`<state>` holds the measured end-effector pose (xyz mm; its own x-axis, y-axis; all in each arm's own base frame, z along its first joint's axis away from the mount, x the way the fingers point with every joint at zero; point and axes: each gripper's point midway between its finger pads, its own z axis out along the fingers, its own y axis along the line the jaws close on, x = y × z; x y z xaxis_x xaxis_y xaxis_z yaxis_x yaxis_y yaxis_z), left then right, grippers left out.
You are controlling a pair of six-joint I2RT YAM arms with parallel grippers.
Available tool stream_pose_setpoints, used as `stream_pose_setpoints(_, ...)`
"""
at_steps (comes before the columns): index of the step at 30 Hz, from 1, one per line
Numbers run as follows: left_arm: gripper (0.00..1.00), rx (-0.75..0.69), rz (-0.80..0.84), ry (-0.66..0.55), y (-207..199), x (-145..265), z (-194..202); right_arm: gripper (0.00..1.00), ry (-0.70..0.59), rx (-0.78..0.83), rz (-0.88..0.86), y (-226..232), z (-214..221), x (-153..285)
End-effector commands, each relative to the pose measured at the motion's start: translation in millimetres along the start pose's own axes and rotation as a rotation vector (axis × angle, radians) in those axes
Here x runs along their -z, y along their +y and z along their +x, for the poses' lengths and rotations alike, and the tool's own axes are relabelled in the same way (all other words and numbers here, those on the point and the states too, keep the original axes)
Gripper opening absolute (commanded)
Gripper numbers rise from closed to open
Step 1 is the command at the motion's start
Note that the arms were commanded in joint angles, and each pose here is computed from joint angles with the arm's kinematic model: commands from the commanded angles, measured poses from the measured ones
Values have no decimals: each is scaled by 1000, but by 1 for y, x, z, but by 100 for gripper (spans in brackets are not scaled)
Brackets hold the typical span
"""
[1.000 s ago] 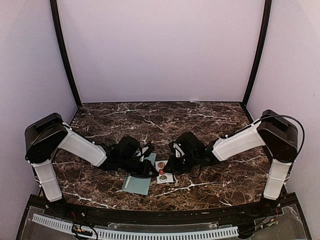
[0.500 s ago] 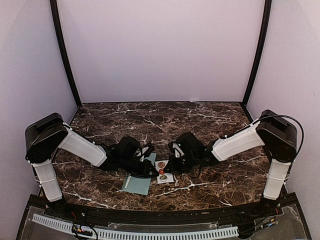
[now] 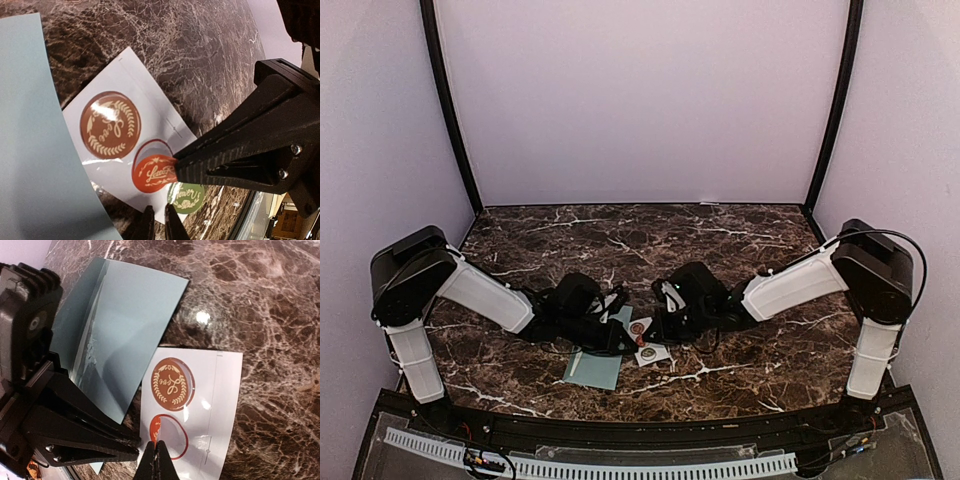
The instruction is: Place the letter into the envelope and seal it
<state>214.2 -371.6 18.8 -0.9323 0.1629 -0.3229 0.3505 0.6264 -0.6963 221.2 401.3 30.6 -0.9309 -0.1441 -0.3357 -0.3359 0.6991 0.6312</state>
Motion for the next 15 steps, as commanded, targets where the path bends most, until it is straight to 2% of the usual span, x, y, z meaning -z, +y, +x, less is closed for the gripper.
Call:
stream_pose_setpoints(1, 9, 49, -84, 84, 29, -5, 27, 0, -41, 61, -80, 28, -14, 3)
stream_pose_setpoints(8, 9, 46, -79, 76, 27, -4, 26, 0, -71, 60, -75, 30, -19, 9)
stream_pose_setpoints(15, 12, -18, -27, 12, 2, 10, 6, 0, -184, 72, -54, 42, -43, 39)
